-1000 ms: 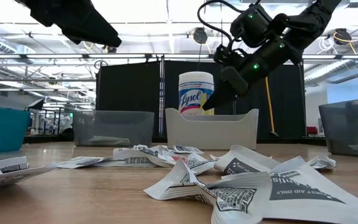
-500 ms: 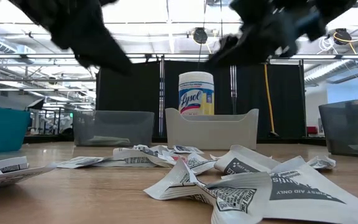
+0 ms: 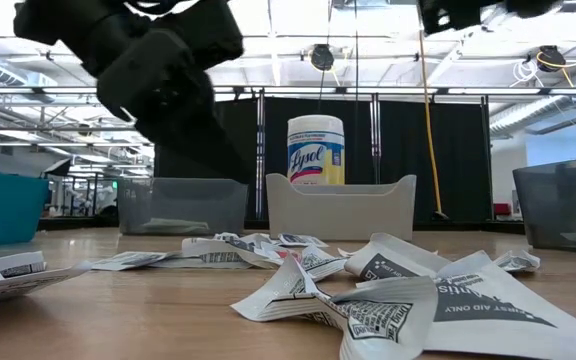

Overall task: Pick & Place First Aid Supplies
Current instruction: Put the gray towelette pack into the gray bin

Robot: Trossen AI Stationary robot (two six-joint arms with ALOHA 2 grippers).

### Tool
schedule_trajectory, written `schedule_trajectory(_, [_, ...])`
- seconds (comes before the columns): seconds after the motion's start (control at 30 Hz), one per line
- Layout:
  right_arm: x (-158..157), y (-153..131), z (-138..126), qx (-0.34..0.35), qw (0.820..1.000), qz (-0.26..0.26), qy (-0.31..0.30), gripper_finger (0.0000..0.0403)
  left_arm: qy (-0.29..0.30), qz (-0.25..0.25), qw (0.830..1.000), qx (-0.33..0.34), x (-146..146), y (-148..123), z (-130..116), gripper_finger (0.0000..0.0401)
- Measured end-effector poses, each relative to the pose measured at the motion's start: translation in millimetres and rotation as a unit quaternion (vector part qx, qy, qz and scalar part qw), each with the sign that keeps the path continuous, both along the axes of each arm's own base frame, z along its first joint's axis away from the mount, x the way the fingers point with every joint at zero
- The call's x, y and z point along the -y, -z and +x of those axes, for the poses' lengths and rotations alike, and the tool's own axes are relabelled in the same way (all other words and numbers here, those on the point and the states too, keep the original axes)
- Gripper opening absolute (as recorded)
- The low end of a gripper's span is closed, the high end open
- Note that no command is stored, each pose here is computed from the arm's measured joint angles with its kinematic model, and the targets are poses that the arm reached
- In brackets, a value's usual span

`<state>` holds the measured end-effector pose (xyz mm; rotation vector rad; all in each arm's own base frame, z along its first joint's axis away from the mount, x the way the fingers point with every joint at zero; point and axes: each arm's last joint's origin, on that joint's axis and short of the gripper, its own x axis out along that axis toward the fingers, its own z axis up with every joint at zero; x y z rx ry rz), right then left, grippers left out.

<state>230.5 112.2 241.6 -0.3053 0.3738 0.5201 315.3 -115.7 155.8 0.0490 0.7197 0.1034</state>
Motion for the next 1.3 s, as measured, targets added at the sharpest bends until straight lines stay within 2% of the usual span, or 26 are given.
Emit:
schedule_trajectory(0.13, [-18, 5, -12, -0.011, 0.999, -0.004, -0.042, 0.02, -0.004, 0.044, 0.999, -0.028, 1, 1, 9, 0.0184])
schedule_trajectory(0.23, [-27, 17, -22, -0.026, 0.998, -0.013, -0.057, 0.0198, -0.025, 0.052, 0.997, -0.05, -4, 1, 9, 0.0215])
schedule_trajectory(0.43, [-25, 47, -40, -0.024, 1.0, -0.013, 0.015, 0.0186, -0.085, -0.016, 0.995, -0.044, -17, 0, 14, 0.0255])
schedule_trajectory(0.53, [-22, 60, -47, -0.006, 1.0, -0.004, 0.016, 0.018, -0.081, -0.058, 0.993, -0.063, -25, 2, 16, 0.0267])
schedule_trajectory(0.63, [-18, 55, -51, 0.012, 1.0, 0.009, 0.016, 0.0175, -0.065, -0.069, 0.993, -0.068, -28, 2, 17, 0.0277])
schedule_trajectory(0.87, [-11, 49, -62, 0.035, 0.999, 0.031, 0.015, 0.0171, -0.046, -0.041, 0.995, -0.078, -30, 7, 18, 0.0282])
schedule_trajectory(1.13, [-7, 50, -67, 0.069, 0.997, 0.036, 0.009, 0.0171, -0.045, -0.044, 0.993, -0.104, -33, 26, 22, 0.0262])
schedule_trajectory(1.3, [-7, 49, -67, 0.08, 0.996, 0.027, 0.005, 0.0171, -0.053, -0.044, 0.992, -0.11, -34, 27, 22, 0.0248])
